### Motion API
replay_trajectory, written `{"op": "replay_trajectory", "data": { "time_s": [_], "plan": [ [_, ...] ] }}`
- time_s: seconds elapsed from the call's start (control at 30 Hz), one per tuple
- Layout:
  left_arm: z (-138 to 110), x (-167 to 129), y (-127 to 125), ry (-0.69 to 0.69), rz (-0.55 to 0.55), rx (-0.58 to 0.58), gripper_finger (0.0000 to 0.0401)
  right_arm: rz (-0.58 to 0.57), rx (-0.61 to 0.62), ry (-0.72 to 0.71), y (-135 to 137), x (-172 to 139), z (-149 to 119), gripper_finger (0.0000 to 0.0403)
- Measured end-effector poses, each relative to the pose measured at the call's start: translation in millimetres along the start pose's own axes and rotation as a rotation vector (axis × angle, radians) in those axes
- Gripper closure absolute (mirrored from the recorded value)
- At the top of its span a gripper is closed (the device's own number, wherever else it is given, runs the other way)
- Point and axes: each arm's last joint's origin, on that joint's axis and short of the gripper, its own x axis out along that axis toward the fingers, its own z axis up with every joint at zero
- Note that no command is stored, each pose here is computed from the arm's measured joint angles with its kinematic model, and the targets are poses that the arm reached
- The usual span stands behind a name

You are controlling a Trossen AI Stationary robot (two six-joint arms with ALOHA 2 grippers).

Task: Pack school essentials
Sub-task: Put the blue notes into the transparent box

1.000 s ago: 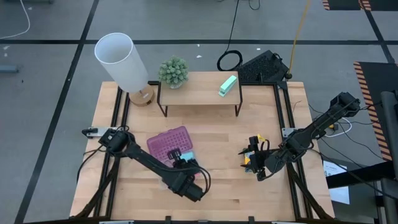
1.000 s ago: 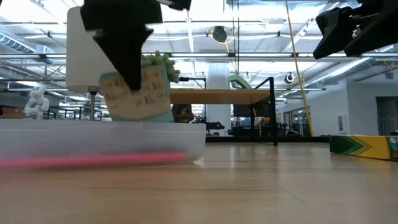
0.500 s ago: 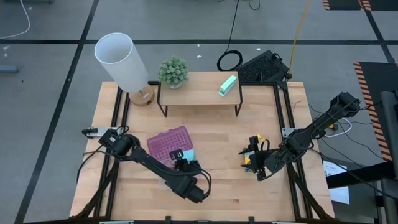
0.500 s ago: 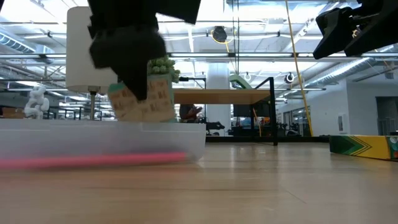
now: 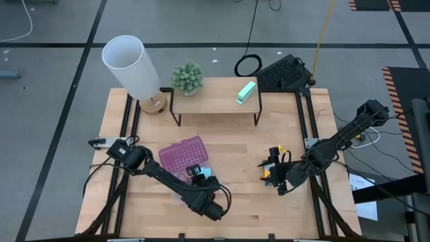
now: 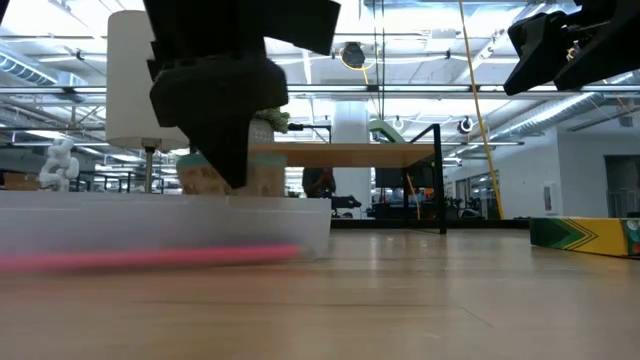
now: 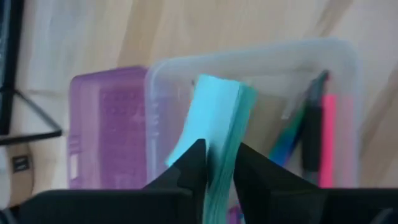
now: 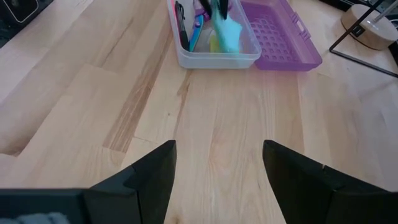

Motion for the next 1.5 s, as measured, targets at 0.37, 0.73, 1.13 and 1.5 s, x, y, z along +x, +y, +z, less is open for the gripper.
{"op": "replay_trajectory", "data": {
  "time_s": [0.37,0.73,1.13,1.5],
  "plan": [
    [9.9,3.8,-4.3,0.002,-0.106,-0.021,0.023,0.0,0.0,0.0,0.0,0.0,0.0,0.017],
    [18.0,8.1,-3.4,0.017,-0.166,-0.036,0.0143,0.001,0.0,0.0,0.1,0.0,0.0,0.017],
    [25.2,-43.2,34.9,-0.187,-0.186,-0.115,0.013,0.001,0.0,0.001,0.1,0.0,-0.1,0.017],
    [15.1,-41.3,37.3,-0.139,-0.152,-0.021,0.0259,0.001,0.0,0.001,0.1,0.0,-0.1,0.017]
  ]
}}
